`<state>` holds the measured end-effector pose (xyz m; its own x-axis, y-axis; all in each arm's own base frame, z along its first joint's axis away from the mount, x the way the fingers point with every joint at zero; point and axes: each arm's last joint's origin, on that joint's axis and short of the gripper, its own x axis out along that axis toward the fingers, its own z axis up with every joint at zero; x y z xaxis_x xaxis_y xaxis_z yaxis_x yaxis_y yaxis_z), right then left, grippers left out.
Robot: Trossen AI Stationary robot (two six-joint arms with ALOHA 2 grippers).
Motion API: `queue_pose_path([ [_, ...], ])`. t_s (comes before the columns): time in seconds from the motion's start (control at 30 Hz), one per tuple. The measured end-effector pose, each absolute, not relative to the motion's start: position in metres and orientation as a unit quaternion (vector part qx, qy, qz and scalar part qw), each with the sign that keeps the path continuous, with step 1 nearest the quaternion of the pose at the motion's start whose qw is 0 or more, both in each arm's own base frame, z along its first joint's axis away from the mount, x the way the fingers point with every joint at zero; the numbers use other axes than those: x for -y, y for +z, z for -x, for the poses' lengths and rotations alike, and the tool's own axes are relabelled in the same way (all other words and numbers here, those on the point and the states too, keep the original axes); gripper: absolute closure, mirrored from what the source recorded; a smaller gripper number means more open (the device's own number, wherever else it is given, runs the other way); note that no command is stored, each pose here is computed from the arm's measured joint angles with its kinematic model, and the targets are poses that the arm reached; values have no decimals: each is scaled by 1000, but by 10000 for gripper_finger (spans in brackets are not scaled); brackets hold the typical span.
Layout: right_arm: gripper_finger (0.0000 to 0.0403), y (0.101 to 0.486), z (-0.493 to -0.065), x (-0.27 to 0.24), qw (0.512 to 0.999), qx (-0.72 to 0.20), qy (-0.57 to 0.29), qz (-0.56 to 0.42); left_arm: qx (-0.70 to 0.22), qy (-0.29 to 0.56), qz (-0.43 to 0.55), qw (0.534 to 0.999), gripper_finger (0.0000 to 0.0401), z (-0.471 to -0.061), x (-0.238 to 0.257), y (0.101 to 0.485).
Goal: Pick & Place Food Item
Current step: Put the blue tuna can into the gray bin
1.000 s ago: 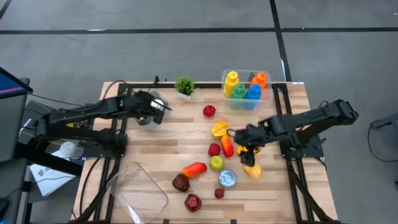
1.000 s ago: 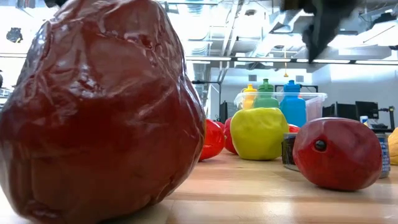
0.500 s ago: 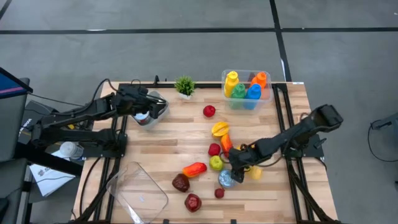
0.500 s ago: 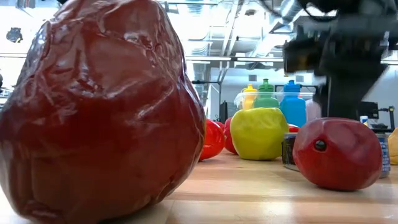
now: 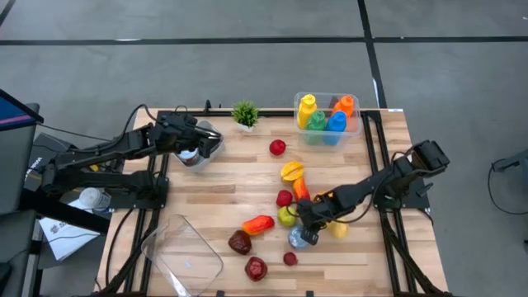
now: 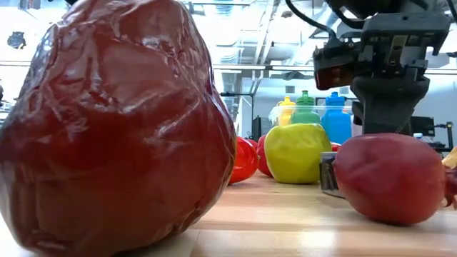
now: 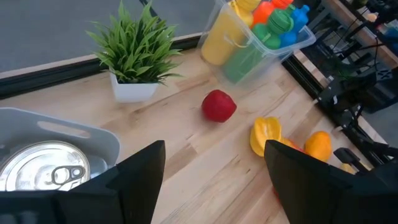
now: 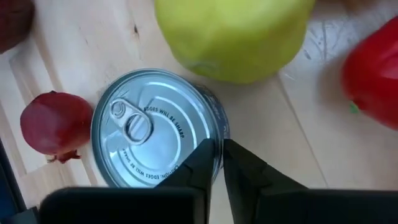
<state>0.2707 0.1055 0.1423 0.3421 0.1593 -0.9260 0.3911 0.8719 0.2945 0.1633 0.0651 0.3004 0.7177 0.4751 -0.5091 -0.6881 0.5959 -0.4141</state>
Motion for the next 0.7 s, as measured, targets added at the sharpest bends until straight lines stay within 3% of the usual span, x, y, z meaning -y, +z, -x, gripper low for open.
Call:
queue_pose_path([
  [0.13,397,148,-269,-103,787,-563,-76,-241,-176,332,303,876,132,-163,-65,300],
  [0.7,403,200,-254,-62,829,-490,-115,-242,-192,273,324,885,132,-166,-62,300],
])
